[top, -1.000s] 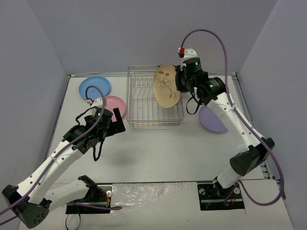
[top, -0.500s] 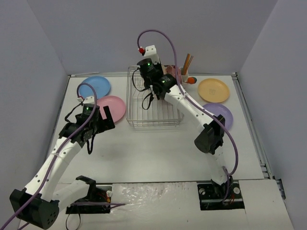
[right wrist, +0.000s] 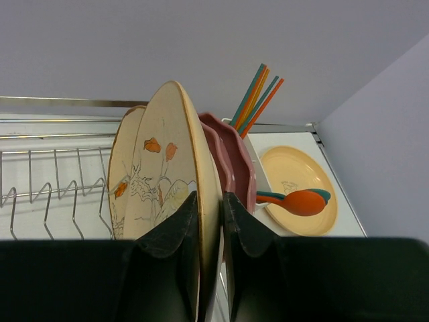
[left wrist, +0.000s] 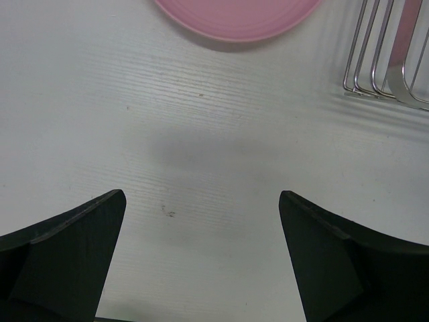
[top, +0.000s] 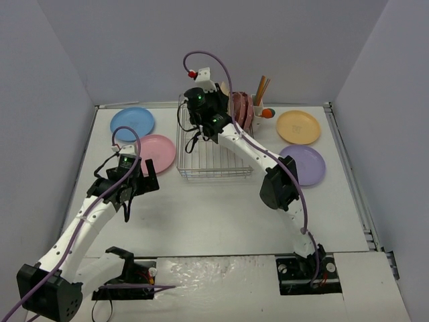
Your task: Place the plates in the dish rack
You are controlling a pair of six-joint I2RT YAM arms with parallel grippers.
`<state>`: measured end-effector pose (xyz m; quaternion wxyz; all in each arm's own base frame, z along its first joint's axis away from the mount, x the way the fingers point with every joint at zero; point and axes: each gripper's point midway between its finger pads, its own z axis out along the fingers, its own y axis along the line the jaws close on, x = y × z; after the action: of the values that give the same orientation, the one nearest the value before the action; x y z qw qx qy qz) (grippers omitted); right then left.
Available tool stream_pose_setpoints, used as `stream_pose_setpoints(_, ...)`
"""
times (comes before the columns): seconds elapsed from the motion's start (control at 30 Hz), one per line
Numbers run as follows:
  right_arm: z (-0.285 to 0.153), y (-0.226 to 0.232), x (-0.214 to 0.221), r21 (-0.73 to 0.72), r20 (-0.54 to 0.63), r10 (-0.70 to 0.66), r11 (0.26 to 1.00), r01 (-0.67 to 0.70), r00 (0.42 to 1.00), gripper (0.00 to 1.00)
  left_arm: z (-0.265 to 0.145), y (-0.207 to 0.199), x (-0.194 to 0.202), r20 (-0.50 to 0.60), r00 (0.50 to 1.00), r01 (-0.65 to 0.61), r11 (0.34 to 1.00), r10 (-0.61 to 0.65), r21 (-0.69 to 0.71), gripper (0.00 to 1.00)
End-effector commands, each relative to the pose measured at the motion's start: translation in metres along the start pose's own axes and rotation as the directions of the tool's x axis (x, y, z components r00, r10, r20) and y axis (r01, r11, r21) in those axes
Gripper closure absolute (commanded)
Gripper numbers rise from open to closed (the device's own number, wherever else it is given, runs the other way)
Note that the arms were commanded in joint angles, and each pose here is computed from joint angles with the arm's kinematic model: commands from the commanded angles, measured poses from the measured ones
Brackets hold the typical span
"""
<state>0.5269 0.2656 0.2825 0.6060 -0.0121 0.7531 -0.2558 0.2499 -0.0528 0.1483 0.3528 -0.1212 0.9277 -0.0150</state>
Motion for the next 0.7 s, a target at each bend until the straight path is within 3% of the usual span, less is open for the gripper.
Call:
stream_pose_setpoints(0.0, 0.001, -0.04, -0.049, 0.119, 0.106, 0.225, 0.964, -0.237, 0.969, 1.0, -0.004, -0.004, -0.025, 0.085, 0.996, 0.005, 1.0, -0.006, 0.014, 0.03)
stream_pose_setpoints(0.67, 0.067, 0.024, 0.007, -0.142, 0.106, 0.17, 0.978, -0.154, 0.98, 1.0, -0.008, -0.007, -0.025, 0.09, 0.996, -0.004, 0.999, 0.001, 0.038, 0.03)
